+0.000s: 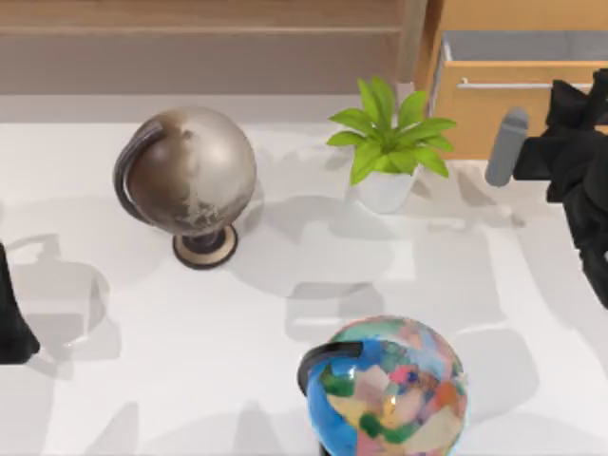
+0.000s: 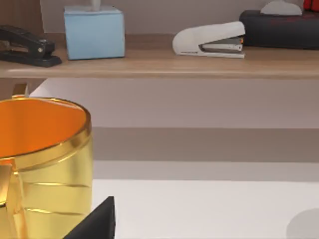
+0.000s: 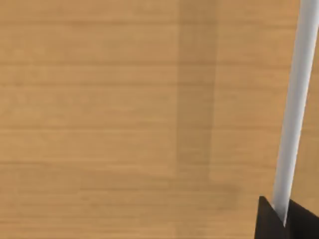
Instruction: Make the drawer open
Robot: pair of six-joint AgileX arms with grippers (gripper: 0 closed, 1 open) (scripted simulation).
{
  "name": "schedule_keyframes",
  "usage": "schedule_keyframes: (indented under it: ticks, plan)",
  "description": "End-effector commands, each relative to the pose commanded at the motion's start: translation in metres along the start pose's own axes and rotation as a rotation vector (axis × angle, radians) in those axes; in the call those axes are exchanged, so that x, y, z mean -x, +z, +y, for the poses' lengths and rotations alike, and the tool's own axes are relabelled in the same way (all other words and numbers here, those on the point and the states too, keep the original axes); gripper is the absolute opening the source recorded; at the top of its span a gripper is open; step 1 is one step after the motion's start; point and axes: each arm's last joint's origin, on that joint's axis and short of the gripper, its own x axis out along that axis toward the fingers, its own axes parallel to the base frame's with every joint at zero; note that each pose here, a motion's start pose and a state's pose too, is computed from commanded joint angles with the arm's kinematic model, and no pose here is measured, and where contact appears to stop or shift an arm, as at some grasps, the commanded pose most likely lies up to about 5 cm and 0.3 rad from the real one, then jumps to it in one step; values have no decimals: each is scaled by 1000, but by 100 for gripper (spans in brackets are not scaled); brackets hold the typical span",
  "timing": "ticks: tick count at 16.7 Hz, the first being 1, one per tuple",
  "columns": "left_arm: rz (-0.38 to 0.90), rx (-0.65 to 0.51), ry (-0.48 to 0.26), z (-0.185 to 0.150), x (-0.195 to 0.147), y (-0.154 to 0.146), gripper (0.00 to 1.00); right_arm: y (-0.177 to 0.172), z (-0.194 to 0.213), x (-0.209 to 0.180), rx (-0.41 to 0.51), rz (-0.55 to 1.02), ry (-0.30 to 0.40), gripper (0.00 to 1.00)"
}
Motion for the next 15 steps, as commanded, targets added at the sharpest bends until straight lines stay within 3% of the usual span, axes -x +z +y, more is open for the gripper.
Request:
schedule_keyframes:
  ticks: [9, 15]
  plan:
    - [0, 0, 0, 0, 0, 0, 100, 0, 1, 61, 5, 0, 3, 0]
    - [0, 0, 0, 0, 0, 0, 100, 1, 0, 66, 0, 4, -9, 0]
